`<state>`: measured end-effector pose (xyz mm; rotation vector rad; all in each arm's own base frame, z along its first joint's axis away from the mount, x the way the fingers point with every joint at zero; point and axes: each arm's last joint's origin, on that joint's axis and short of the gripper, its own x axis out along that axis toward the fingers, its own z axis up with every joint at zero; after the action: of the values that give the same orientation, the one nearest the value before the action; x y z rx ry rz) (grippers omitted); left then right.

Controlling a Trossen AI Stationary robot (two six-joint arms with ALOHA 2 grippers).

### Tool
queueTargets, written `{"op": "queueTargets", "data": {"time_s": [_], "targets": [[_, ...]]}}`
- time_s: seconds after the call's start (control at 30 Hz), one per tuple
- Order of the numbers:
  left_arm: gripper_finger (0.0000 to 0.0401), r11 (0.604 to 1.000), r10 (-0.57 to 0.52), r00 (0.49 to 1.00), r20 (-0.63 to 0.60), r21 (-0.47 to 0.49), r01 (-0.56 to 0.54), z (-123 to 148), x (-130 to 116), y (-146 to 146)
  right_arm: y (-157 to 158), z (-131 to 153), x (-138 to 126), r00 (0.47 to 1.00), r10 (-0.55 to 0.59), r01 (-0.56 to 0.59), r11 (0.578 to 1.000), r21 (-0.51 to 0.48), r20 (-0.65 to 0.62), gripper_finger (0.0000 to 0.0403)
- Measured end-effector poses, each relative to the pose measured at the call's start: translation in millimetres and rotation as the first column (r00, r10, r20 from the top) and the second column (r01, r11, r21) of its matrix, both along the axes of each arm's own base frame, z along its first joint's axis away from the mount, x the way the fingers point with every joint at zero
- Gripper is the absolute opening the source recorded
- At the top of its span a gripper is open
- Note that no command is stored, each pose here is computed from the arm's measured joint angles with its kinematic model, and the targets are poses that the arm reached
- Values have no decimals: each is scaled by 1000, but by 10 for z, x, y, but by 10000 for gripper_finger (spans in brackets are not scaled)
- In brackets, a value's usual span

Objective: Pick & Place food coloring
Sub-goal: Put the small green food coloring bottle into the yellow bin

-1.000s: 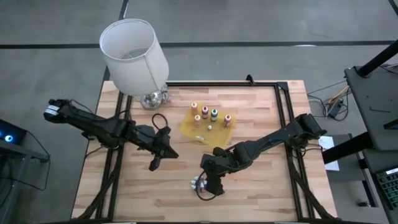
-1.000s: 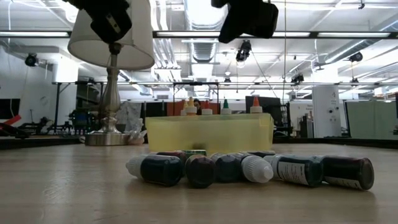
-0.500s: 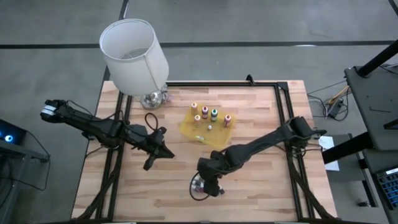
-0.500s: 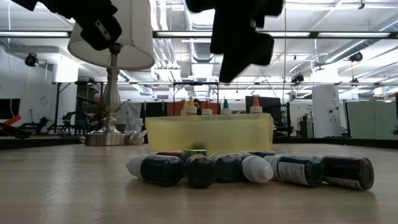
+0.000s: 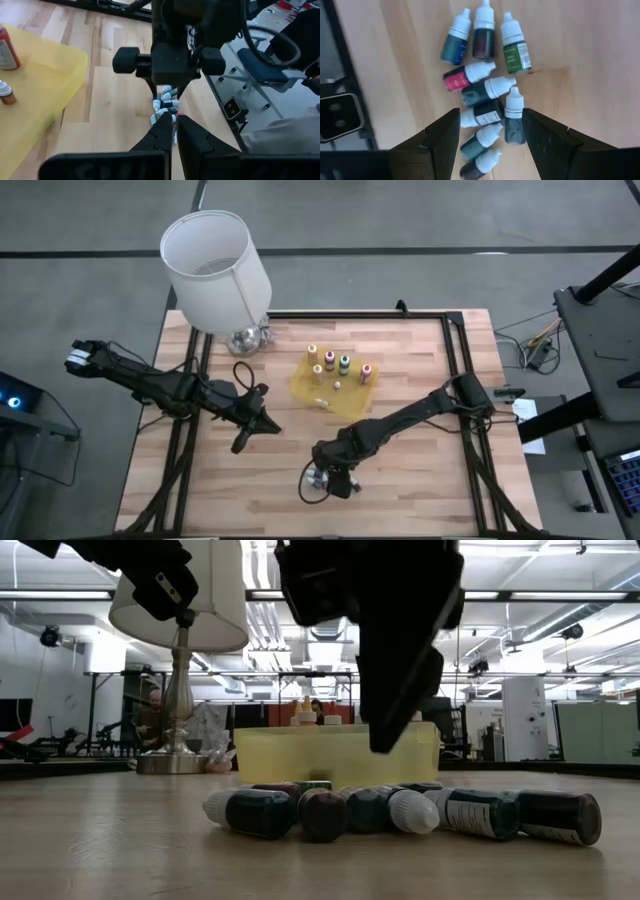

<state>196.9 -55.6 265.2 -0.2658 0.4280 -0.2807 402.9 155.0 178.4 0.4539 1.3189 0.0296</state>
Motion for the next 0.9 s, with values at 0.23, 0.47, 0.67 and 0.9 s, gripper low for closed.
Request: {"op": "queueTargets", "data": {"time_s": [0.23,0.47,0.67,0.9], "targets": [[0,1000,12,1000,0,5,-12,-1,1,4,-8,-107,-28,999,31,-34,996,-79,-43,205],[0,1000,22,1000,2,9,-22,-1,2,6,-41,-150,-68,996,40,-52,988,-143,-85,205],[0,1000,22,1000,2,9,-22,-1,3,7,-30,-152,-80,994,56,-69,987,-146,-90,205],[0,999,30,1000,3,12,-30,-1,3,9,44,-159,-107,990,111,-123,981,-151,-87,205]]}}
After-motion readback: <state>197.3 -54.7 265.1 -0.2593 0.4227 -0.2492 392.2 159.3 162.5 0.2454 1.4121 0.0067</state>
